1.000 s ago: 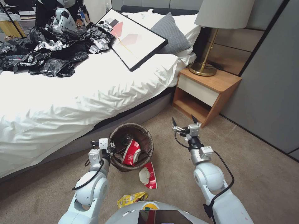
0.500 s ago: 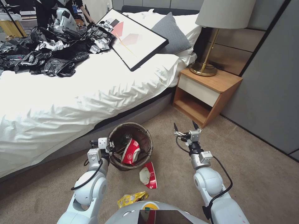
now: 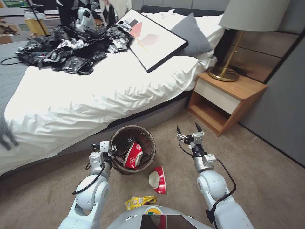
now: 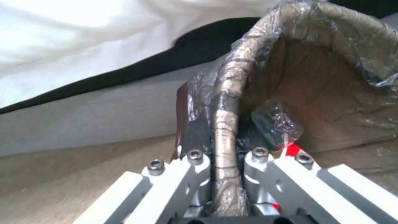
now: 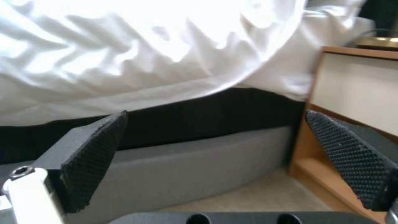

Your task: Pick up the trash bin, then pick up the garbage from the floor and place it into the trash bin.

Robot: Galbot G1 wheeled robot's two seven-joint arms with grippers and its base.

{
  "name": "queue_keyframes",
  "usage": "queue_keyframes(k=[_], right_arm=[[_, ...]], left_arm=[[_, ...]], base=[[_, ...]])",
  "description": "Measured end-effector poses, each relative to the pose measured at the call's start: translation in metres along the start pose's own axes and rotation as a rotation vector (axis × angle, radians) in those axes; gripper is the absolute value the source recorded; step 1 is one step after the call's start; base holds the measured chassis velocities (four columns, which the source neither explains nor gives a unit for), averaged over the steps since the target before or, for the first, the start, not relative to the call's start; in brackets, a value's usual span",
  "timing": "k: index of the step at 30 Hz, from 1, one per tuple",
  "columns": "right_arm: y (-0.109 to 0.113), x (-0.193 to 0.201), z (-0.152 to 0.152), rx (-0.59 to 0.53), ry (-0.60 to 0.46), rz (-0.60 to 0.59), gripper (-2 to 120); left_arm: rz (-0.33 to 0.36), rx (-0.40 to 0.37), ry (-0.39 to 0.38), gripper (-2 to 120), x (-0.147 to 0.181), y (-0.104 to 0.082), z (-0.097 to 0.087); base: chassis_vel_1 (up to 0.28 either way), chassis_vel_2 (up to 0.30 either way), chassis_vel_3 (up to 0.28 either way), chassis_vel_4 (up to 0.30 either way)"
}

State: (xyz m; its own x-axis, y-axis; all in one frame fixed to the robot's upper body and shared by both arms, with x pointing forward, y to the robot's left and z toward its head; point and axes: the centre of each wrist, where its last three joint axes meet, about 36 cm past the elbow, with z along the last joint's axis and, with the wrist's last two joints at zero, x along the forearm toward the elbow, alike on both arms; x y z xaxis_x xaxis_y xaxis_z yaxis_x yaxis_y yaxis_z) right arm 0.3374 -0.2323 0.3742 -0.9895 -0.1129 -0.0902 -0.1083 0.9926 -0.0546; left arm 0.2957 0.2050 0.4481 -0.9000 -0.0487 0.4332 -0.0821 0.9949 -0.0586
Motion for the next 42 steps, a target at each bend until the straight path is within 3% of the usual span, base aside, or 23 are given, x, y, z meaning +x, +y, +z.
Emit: queue_keyframes(k=[12, 17, 20, 21, 24, 25, 28, 33, 36, 42], right_arm=[[0.000, -0.002, 0.000, 0.003, 0.001, -0.008, 100], [0.003, 0.006, 0.006, 0.011, 0.059, -0.028, 100], [0.005, 0.019, 0.011, -0.003, 0.214, -0.032, 100], [0.005, 0.019, 0.011, -0.003, 0.214, -0.032, 100], [0.007, 0.037, 0.004, -0.066, 0.444, -0.031, 100], [0.007, 0.037, 0.004, -0.066, 0.444, -0.031, 100], [0.000, 0.049, -0.005, -0.083, 0.624, -0.049, 100], [-0.005, 0.057, -0.006, -0.069, 0.740, -0.033, 100], [-0.007, 0.076, 0.001, -0.053, 0.887, -0.020, 100], [-0.009, 0.083, 0.005, -0.065, 0.947, -0.026, 100]], left_arm=[[-0.003, 0.000, 0.005, 4, -0.001, 0.000, 0.001], [-0.007, 0.000, 0.008, 4, -0.001, 0.001, 0.003], [-0.008, -0.002, -0.002, 4, -0.002, 0.001, 0.004], [-0.008, -0.002, -0.002, 4, -0.002, 0.001, 0.004], [-0.013, -0.006, -0.002, 4, -0.002, 0.001, 0.005], [-0.013, -0.006, -0.002, 4, -0.002, 0.001, 0.005], [-0.007, -0.008, -0.002, 4, -0.003, 0.000, 0.005], [-0.007, -0.008, -0.001, 4, -0.002, -0.001, 0.005], [-0.006, -0.008, -0.004, 4, -0.002, -0.002, 0.004], [-0.005, -0.009, -0.008, 4, -0.001, -0.002, 0.003]], base=[[0.113, 0.110, 0.118, 0.119], [0.124, 0.114, 0.102, 0.107], [0.050, 0.034, 0.025, 0.038], [0.000, 0.000, 0.000, 0.000], [0.000, 0.000, 0.000, 0.000], [0.000, 0.000, 0.000, 0.000], [0.000, 0.000, 0.000, 0.000], [0.000, 0.000, 0.000, 0.000], [0.000, 0.000, 0.000, 0.000], [0.000, 0.000, 0.000, 0.000]])
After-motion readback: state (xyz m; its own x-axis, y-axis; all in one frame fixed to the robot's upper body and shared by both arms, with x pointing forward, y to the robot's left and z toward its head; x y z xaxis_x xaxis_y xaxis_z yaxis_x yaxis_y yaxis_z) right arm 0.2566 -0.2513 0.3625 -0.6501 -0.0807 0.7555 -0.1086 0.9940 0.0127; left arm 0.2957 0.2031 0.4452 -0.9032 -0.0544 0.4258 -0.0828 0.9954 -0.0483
